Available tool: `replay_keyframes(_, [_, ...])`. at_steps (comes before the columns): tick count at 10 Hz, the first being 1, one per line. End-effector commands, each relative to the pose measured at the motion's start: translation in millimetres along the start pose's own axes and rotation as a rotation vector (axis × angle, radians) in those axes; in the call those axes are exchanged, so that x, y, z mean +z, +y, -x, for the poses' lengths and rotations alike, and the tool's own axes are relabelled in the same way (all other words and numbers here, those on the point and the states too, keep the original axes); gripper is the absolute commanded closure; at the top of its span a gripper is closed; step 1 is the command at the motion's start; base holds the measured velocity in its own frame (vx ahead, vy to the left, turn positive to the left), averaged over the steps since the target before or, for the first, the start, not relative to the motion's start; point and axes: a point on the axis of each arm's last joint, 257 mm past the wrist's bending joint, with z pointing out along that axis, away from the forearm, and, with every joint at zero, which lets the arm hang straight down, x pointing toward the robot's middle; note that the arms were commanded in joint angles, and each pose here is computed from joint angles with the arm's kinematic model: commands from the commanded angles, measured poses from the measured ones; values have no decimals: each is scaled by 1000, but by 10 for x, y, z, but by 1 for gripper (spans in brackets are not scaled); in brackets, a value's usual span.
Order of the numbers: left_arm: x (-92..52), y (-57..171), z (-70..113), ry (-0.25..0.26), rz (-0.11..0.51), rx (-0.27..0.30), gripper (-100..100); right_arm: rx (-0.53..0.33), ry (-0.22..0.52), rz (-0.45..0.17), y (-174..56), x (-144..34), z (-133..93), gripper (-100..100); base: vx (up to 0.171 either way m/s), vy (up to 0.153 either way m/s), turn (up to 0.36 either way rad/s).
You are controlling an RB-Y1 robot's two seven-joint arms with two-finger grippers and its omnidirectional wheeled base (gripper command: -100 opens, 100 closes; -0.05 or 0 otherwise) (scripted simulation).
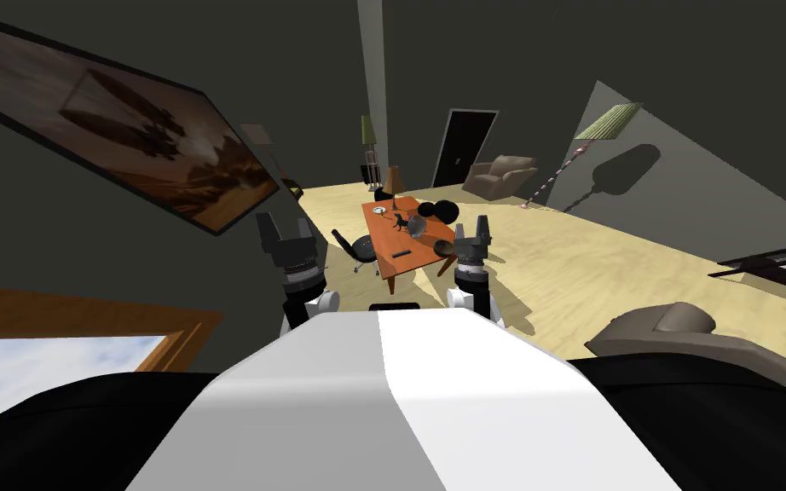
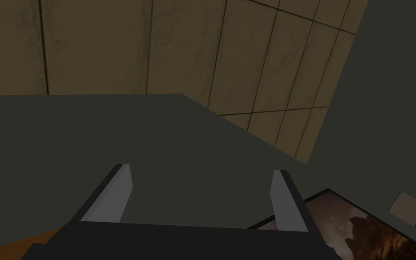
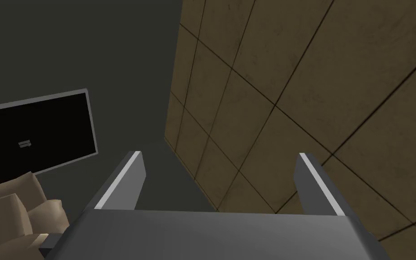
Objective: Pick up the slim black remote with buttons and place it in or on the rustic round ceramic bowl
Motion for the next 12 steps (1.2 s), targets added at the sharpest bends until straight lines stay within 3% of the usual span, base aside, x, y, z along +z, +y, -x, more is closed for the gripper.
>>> replay_keyframes(1, [0,0,0,0,0,0,0,-19,30,-41,-138,-64,-1,-100,-83,7,140])
replay_keyframes(4, [1,0,-1,0,0,0,0,-53,83,-128,-429,-216,6,-100,-131,44,226])
replay_keyframes(7, [1,0,-1,0,0,0,0,-104,148,-254,-849,-479,49,-100,-145,61,317])
replay_keyframes(8, [1,0,-1,0,0,0,0,-108,157,-255,-850,-481,44,-100,-81,34,102])
replay_keyframes(11, [1,0,-1,0,0,0,0,-181,244,-411,-1341,-884,134,-100,-95,77,350])
replay_keyframes(12, [1,0,-1,0,0,0,0,-183,249,-411,-1341,-885,134,-100,-70,52,168])
